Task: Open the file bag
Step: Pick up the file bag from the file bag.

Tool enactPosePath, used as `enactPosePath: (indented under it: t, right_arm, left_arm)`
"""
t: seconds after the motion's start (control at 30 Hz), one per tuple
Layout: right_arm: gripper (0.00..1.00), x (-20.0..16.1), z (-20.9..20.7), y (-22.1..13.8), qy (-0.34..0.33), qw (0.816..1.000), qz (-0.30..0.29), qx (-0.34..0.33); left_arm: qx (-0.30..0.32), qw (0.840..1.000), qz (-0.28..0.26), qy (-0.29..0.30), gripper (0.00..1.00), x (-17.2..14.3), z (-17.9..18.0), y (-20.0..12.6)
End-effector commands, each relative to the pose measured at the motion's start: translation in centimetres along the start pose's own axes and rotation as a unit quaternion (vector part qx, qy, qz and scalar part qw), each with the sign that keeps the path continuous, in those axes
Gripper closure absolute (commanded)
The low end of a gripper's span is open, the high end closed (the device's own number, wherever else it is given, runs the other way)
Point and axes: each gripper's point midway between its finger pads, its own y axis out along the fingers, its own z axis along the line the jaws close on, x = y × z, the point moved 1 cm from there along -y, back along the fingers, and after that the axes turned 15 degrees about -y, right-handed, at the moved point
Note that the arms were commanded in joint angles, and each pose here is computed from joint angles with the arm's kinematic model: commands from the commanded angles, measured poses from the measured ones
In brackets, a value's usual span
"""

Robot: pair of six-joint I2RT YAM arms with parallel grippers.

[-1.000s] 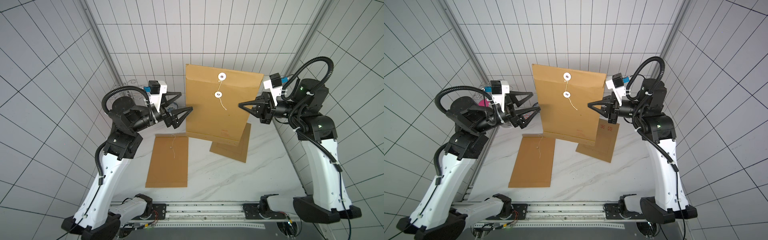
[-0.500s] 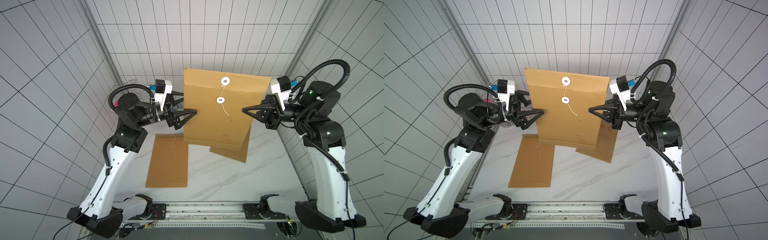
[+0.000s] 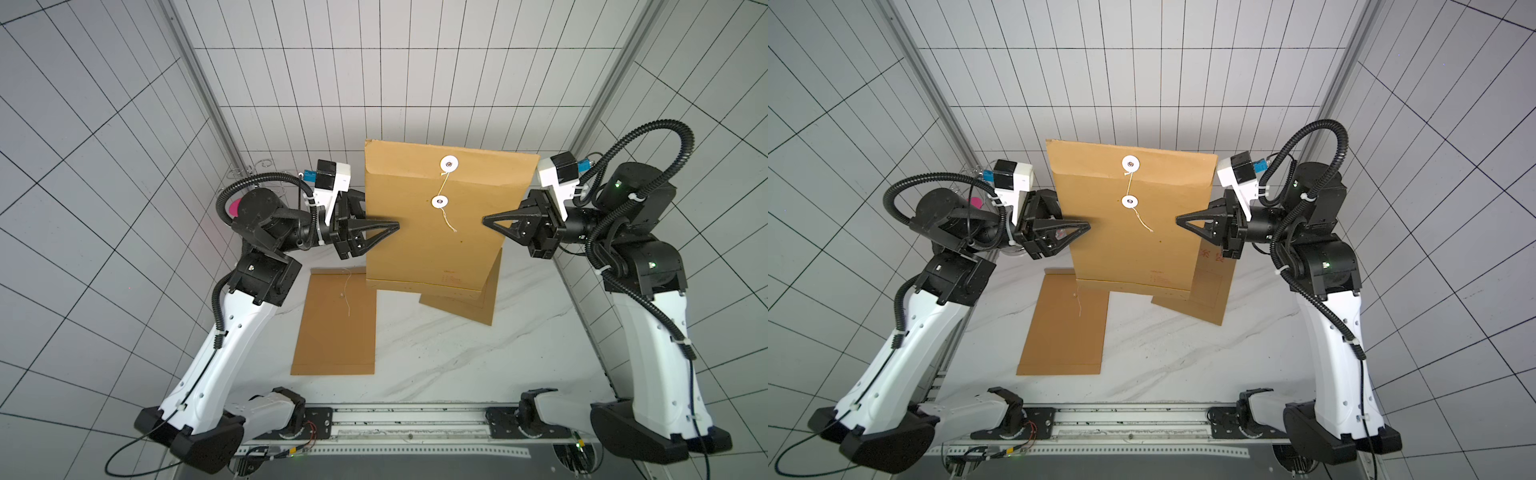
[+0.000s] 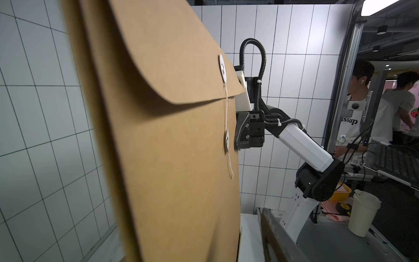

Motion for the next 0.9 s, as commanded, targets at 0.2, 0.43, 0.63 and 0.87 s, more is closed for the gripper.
enactPosePath:
  t: [0.2,0.43,0.63,0.87]
  right_arm:
    - [1.00,0.0,0.5,0.1,-0.015,1.000,-0.005,0.009]
    - [1.00,0.1,0.5,0.1,-0.016,1.000,-0.005,0.007]
    - [1.00,0.1,0.5,0.1,-0.018,1.000,-0.004,0.001]
    - [0.15,-1.5,-3.3,-1.8,-0.022,0.981,0.038,-0.189]
  left_arm:
    - [-0.031,0.999,-0.015,0.036,0.64,1.2,-3.2,-0.7]
    - [-0.028,0.999,-0.014,0.031,0.85,1.1,-3.0,-0.6]
    - [-0.006,1.000,-0.019,0.020,1.00,1.0,-1.7,-0.5]
    - [0.094,0.994,-0.037,0.030,1.00,1.4,0.9,-1.3]
